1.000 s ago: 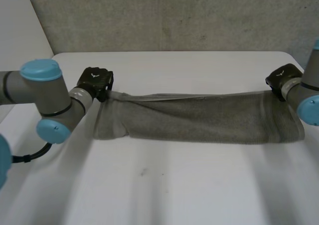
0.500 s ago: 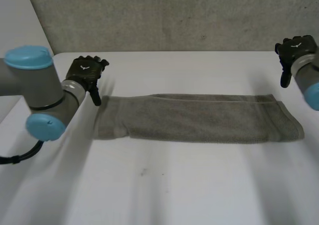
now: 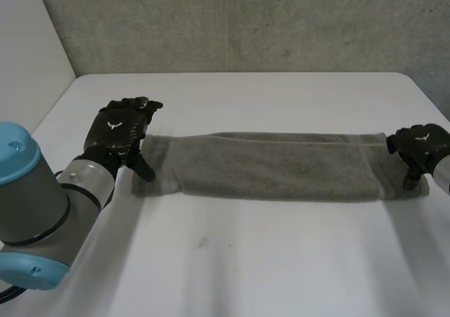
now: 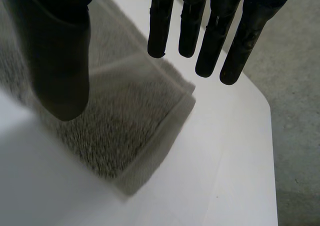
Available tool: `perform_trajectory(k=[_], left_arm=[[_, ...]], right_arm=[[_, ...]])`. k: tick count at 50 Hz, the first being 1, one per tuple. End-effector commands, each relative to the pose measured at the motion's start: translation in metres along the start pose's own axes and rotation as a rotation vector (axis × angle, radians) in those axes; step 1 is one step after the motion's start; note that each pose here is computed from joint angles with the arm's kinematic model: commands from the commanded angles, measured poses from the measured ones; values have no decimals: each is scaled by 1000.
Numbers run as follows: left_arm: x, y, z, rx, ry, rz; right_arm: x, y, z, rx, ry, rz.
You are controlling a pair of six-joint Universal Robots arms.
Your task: Fold the towel.
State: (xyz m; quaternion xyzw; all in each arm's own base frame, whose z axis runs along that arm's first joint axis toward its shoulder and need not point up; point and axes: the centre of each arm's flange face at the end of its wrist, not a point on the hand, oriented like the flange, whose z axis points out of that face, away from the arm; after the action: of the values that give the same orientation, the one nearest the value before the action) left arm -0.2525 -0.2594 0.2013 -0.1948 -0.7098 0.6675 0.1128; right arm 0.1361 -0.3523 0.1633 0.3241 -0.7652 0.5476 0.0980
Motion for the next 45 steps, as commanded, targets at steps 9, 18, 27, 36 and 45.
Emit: perform_trajectory(k=[9, 18, 27, 36, 45], left_arm=[[-3, 9, 0, 27, -14, -10], [-3, 10, -1, 23, -14, -11], [-3, 10, -1, 23, -14, -11], [-3, 12, -2, 16, -15, -11], [-3, 13, -2, 15, -13, -11]], right_arm=[[16, 43, 36, -117, 93, -97], [97, 48, 38, -200, 361, -165], [91, -7, 34, -73, 380, -304], [-99, -130, -2, 387, 84, -450], [-259, -128, -49, 624, -174, -523]])
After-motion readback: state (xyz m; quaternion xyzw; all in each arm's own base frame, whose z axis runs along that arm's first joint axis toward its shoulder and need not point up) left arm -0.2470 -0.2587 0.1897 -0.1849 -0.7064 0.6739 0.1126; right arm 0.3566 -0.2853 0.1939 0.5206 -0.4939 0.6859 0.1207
